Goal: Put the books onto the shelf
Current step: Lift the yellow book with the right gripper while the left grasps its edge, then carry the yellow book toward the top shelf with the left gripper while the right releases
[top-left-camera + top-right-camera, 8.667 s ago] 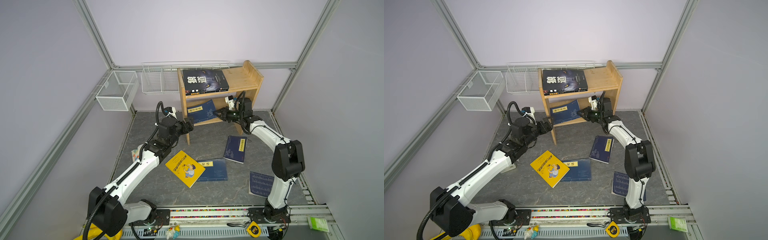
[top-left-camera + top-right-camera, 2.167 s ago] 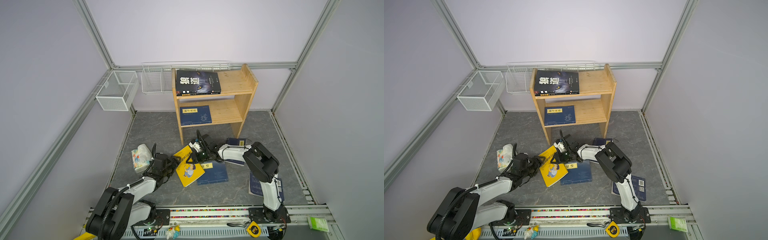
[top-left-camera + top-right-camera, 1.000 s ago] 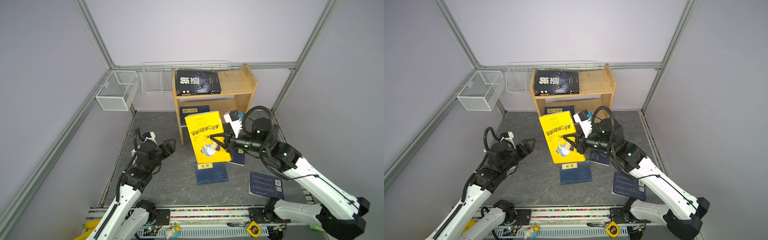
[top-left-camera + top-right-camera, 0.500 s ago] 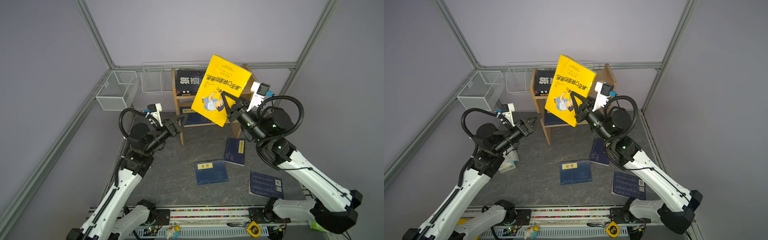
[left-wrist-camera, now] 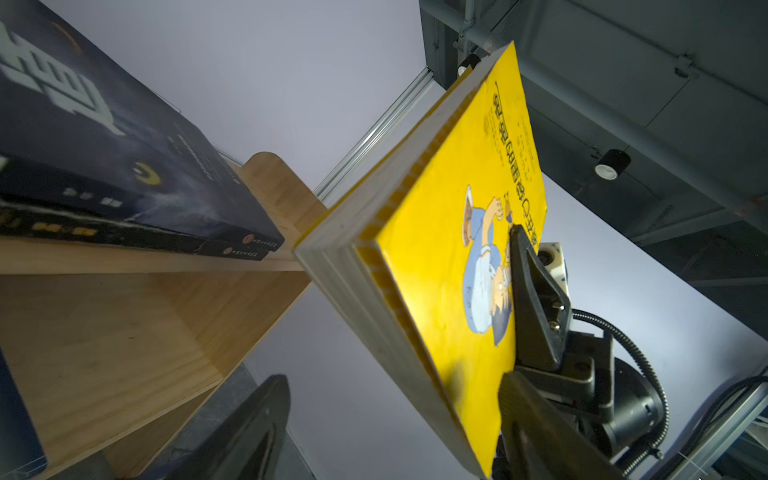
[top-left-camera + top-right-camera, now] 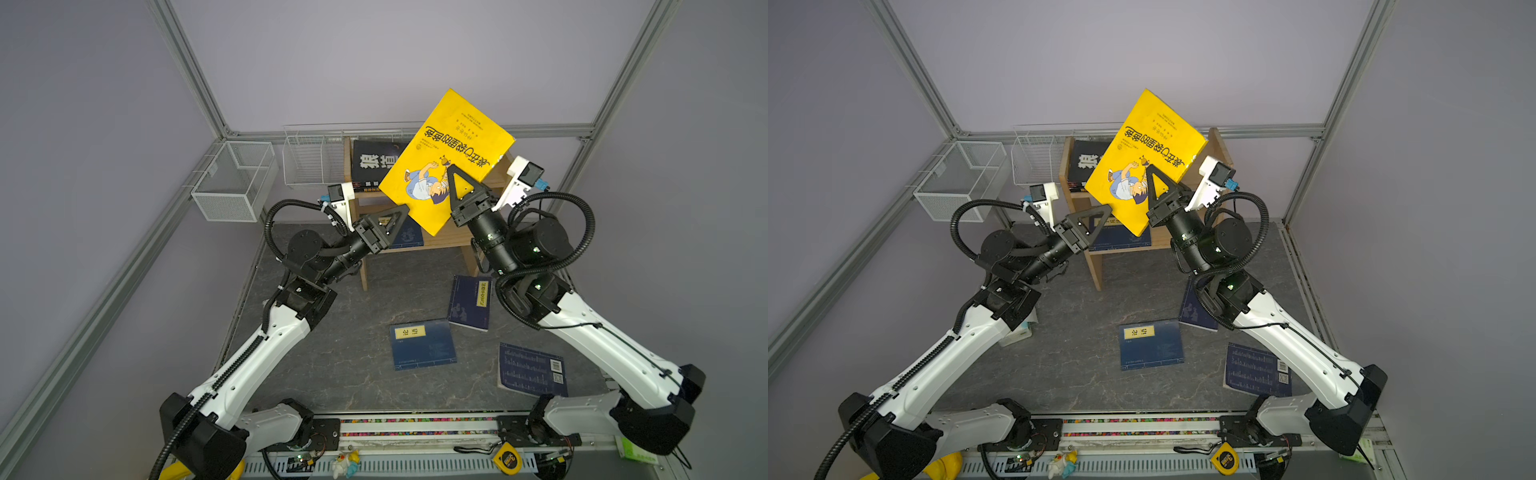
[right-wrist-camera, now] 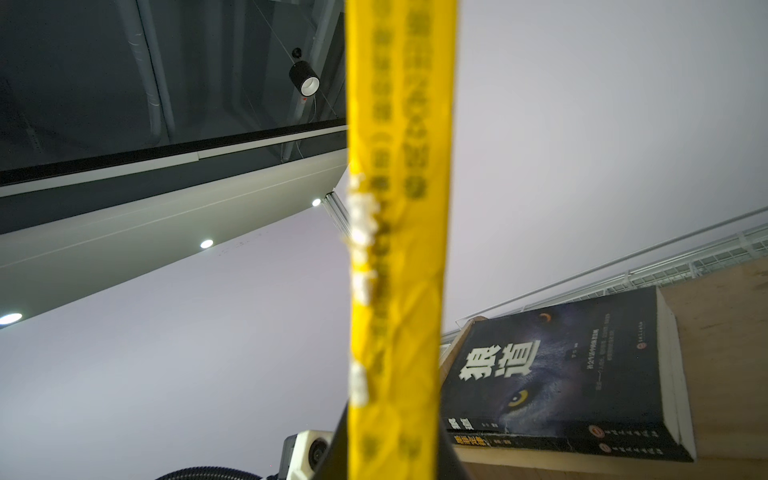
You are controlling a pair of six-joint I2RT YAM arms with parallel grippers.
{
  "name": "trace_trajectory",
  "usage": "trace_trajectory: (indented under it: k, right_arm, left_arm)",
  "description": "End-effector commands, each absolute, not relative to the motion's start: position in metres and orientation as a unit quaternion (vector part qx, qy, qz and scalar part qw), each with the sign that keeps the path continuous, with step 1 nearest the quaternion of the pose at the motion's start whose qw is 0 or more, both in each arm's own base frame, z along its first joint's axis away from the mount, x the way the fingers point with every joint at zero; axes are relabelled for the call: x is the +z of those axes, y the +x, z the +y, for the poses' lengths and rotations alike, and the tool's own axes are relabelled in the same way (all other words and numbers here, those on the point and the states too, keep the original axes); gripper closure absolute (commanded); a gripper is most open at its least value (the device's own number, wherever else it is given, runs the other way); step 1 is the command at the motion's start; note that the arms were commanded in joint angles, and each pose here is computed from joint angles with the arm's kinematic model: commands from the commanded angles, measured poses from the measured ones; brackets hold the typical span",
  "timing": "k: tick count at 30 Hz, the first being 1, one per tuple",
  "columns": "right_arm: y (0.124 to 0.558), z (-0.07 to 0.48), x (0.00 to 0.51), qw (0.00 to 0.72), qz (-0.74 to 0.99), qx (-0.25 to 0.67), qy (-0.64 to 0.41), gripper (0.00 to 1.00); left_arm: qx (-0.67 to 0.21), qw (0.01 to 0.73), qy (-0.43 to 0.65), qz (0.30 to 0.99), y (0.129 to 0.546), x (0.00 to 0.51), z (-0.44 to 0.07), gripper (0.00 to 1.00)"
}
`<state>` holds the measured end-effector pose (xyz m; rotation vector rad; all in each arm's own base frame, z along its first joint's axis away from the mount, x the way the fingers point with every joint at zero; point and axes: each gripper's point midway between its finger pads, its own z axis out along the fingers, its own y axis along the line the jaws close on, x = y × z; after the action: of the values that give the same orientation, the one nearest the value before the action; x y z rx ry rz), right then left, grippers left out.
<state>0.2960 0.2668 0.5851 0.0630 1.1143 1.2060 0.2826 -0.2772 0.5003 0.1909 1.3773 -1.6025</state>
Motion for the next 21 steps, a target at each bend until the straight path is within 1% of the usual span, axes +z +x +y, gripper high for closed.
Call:
trace_trajectory:
  k: [1,5,7,11,14,15,16,17,21]
  right_arm:
    - [0.274,0.241,0.627,0.690,0.422,0.586,0.053,0.87]
    - [0.278,0.242,0.621,0.686,0.422,0.590,0.062,0.87]
    - [0.280,0.244,0.617,0.684,0.424,0.591,0.066,0.87]
    - [0.285,0.249,0.613,0.680,0.429,0.591,0.066,0.86]
    - [0.289,0.251,0.608,0.677,0.438,0.588,0.066,0.83]
    - [0.291,0.252,0.606,0.676,0.442,0.586,0.066,0.80]
    - [0.293,0.252,0.604,0.676,0.447,0.582,0.067,0.74]
    - [0.296,0.252,0.600,0.676,0.454,0.576,0.065,0.66]
    - [0.303,0.248,0.591,0.686,0.487,0.539,0.044,0.35]
  left_arm:
    - [-0.704,0.481,0.103,0.512,0.270,0.536,-0.284,0.24]
    - [-0.723,0.472,0.122,0.490,0.263,0.552,-0.294,0.33]
    - [-0.726,0.472,0.127,0.484,0.260,0.557,-0.295,0.44]
    - [-0.724,0.479,0.136,0.477,0.255,0.567,-0.293,0.71]
    - [-0.710,0.490,0.148,0.484,0.250,0.576,-0.291,0.89]
    - [-0.704,0.493,0.151,0.488,0.249,0.577,-0.290,0.93]
    - [-0.696,0.500,0.157,0.490,0.246,0.581,-0.289,0.98]
    - [-0.688,0.506,0.161,0.495,0.244,0.584,-0.287,1.00]
    - [-0.642,0.525,0.165,0.534,0.242,0.591,-0.279,1.00]
